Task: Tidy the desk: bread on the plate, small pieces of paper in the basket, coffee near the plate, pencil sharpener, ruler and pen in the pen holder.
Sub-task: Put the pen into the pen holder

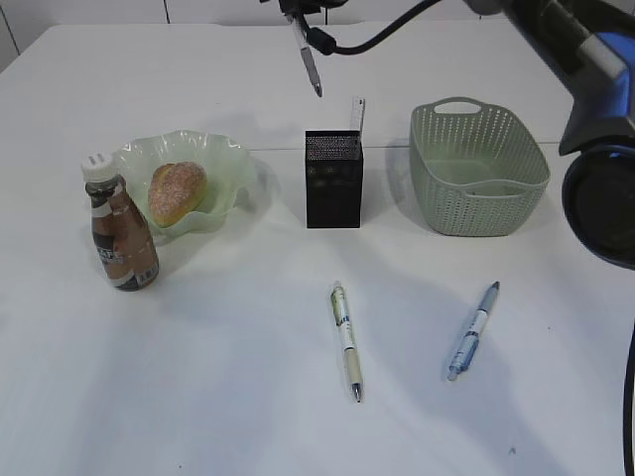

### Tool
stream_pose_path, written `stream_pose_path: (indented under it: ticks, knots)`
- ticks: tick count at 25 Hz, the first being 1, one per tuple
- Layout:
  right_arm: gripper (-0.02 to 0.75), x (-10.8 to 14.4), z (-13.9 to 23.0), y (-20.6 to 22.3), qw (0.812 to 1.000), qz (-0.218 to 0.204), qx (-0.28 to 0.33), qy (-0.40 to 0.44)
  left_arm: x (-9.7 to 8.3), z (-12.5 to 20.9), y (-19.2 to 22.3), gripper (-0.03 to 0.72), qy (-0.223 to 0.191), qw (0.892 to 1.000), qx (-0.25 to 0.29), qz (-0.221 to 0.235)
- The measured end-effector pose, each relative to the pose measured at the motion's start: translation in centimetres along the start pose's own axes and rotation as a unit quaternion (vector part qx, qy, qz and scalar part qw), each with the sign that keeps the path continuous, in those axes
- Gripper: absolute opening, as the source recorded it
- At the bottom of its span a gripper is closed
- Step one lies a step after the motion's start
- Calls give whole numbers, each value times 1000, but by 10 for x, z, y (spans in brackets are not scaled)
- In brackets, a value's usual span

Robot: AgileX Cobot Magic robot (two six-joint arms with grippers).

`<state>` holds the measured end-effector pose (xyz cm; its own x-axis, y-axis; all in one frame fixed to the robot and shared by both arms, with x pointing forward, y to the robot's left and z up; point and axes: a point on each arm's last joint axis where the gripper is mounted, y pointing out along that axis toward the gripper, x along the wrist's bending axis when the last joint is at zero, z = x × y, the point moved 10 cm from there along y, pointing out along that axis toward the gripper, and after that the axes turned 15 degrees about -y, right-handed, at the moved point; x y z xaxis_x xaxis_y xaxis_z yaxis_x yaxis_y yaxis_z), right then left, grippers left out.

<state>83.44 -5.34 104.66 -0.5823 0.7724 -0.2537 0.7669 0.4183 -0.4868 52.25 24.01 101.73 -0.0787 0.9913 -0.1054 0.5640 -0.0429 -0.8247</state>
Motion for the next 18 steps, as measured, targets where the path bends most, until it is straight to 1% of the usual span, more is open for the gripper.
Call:
stream_pose_path:
  ticks: [4, 7, 11, 15, 16, 18]
  knots:
    - [77, 5, 13, 14, 1000, -8, 8, -4, 0, 0, 0, 241, 0, 1000, 0, 0]
    - [77, 5, 17, 16, 1000, -11, 12, -3, 0, 0, 0, 241, 0, 1000, 0, 0]
    - [76, 14, 28, 16, 999, -35, 40, -5, -1, -1, 0, 241, 0, 1000, -3, 1]
    - [76, 18, 25, 9, 998, -47, 44, -1, -1, -1, 0, 241, 0, 1000, -4, 2]
    - [76, 17, 14, -4, 998, -49, 37, -4, -1, -1, 0, 241, 0, 1000, -4, 2]
    - [76, 14, 5, -15, 998, -48, 32, -5, -1, -1, 0, 241, 0, 1000, -4, 2]
